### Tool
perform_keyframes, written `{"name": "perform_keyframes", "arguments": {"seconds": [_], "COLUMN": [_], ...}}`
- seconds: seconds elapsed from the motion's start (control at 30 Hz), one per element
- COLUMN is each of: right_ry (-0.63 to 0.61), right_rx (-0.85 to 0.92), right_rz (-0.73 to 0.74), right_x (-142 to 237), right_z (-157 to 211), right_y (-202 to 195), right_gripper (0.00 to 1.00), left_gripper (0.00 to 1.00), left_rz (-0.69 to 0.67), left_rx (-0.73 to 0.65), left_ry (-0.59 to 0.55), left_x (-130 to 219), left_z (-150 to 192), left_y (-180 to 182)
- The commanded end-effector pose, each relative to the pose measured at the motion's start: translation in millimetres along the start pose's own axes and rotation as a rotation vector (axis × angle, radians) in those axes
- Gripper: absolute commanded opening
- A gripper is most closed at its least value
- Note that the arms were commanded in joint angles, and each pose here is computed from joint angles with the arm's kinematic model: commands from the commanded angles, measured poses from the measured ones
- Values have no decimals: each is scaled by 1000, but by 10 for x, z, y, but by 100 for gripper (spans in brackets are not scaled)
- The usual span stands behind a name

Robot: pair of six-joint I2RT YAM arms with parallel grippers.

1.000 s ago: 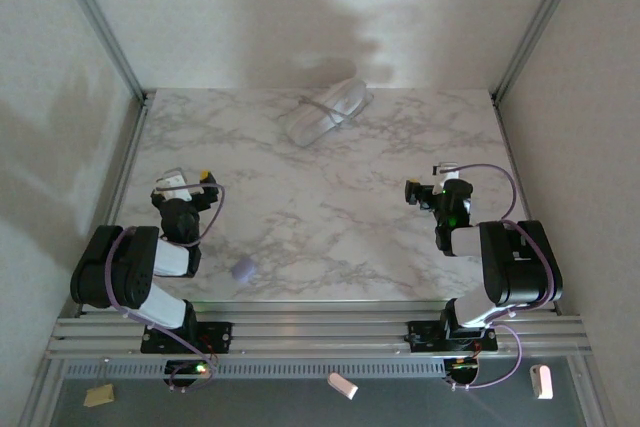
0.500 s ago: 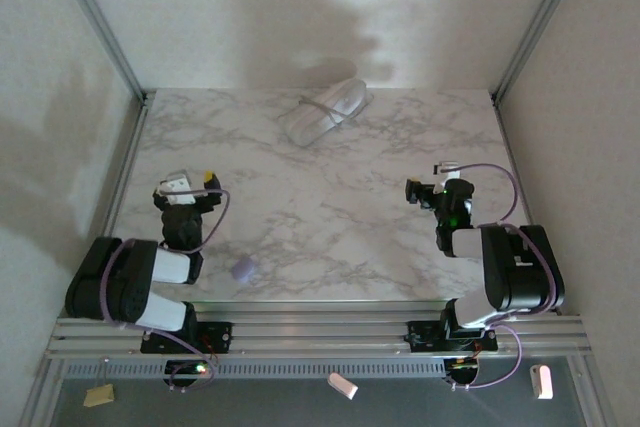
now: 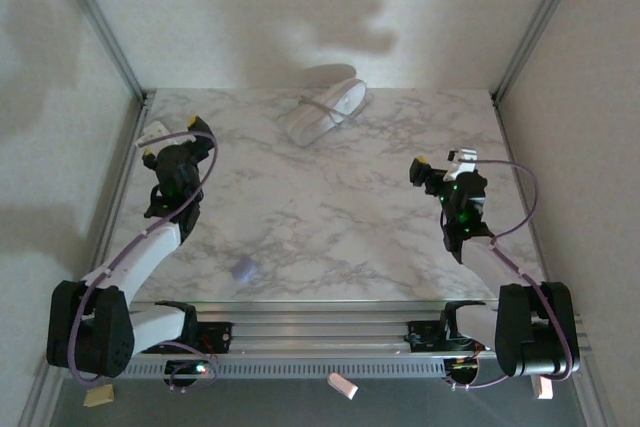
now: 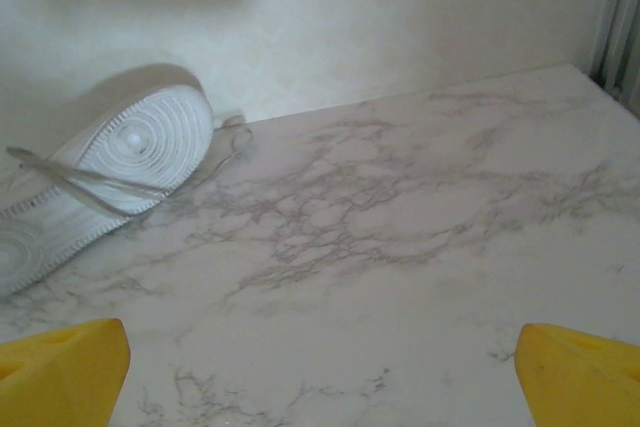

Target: Tie the shoes

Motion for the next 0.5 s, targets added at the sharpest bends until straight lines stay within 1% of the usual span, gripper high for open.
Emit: {"name": "perform_keyframes", "arguments": {"seconds": [0.0, 0.03, 0.07, 0.1, 0.13, 0.17, 0.2, 0.27, 0.33, 0.47], "right_ry": [26, 43, 85, 132, 180, 215, 234, 295, 342, 406], "right_rx": [-124, -166, -232, -269, -254, -226, -215, -203, -153, 32], "right_rz": [-27, -20, 24, 36, -18, -106, -175, -277, -309, -291], "right_x": [1, -13, -38, -72, -126, -178, -222, -314, -366, -377], "right_z": [-146, -157, -145, -128, -111, -98, -88, -53, -1, 89], "right_y": [62, 61, 31, 33, 99, 196, 275, 431, 574, 868], "right_gripper": [99, 99, 99, 99, 99, 99, 99, 99, 95, 94], "left_gripper": [100, 100, 100, 99, 99, 99, 100, 100, 100, 99], "left_rz": [-37, -30, -22, -16, -6, 9, 20, 51, 59, 75], "left_rx": [89, 101, 100, 94, 84, 77, 69, 76, 88, 122], "left_ry": [168, 195, 227, 251, 274, 293, 309, 346, 378, 446], "left_x": [-98, -153, -208, -249, -287, -315, -334, -390, -440, -545], "left_z": [283, 339, 412, 475, 554, 618, 685, 817, 960, 1219], "left_y": [8, -39, -93, -153, -235, -332, -415, -609, -754, -1043]}}
Point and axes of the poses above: each hand's point on the last joint's axis, 136 mm out from that joint toward the fingers, its own x axis back along the fingers, its own y axis along the line the jaws close on, z = x × y, the point moved 7 cm from there along x, back along the fingers, and after that the axes turned 2 degrees about x, right-handed, at the moved point
